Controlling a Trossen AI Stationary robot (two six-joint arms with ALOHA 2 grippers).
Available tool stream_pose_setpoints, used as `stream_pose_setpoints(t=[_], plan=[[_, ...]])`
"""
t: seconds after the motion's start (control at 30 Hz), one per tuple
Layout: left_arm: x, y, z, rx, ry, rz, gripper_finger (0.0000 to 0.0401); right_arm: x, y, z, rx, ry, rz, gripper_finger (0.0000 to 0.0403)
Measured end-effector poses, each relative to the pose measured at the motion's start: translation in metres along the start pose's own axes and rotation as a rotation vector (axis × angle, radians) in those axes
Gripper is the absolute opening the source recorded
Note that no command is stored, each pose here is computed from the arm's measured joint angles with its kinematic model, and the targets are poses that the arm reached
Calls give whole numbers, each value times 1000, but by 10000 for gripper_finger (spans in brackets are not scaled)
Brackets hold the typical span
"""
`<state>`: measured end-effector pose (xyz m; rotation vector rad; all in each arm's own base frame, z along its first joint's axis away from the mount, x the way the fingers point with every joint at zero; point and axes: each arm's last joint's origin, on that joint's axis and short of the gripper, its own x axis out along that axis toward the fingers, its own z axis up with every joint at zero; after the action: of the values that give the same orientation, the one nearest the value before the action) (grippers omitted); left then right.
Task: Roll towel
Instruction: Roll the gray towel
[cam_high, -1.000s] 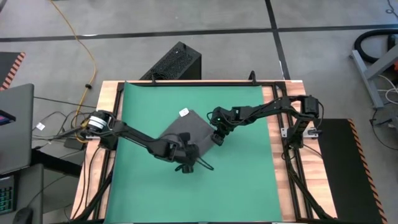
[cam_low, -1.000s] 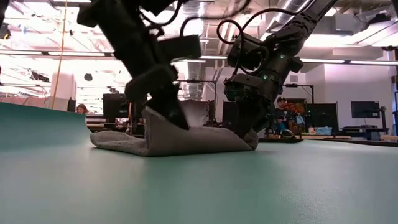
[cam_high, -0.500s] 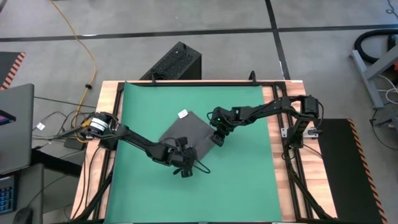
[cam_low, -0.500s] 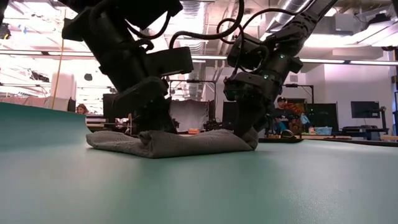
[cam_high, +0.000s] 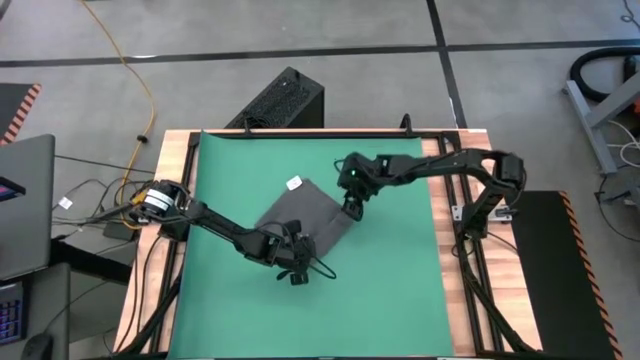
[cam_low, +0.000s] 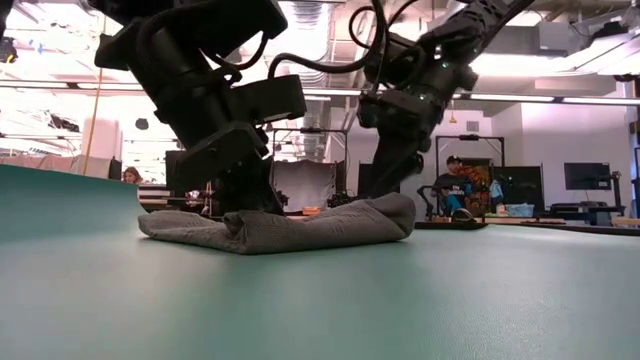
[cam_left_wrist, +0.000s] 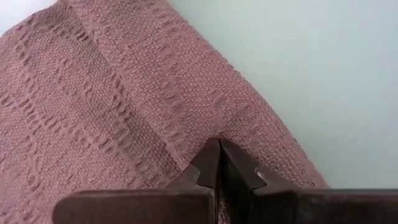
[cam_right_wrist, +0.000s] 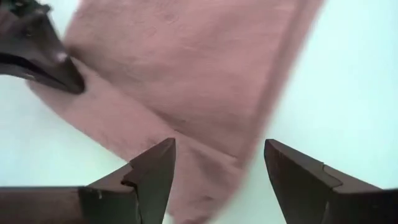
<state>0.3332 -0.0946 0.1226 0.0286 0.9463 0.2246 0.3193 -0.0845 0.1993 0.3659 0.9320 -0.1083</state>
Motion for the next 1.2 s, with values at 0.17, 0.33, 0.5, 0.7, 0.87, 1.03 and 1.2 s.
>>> stream_pose_setpoints(t=[0.17, 0.33, 0.5, 0.7, 0.87, 1.03, 1.2], plan=[[0, -2, 0, -7, 3, -16, 0, -22, -10, 6, -30, 33, 111, 241], [0, -1, -1, -14, 7, -17, 0, -21, 8, -8, -71, 88, 352, 104], [0, -1, -1, -13, 14, -18, 0, -6, 21, -19, -149, 62, 355, 18], [-1, -1, -1, -11, 19, -21, 0, -4, 19, -16, -175, 9, 279, 15], [0, -1, -2, -2, 21, -21, 0, 2, 16, -16, -172, 16, 275, 9], [0, -1, -2, -6, 22, -21, 0, 21, 15, -23, -157, 80, 288, 10], [0, -2, -2, 1, 26, -27, 0, 34, 8, -25, -164, 84, 201, 10]])
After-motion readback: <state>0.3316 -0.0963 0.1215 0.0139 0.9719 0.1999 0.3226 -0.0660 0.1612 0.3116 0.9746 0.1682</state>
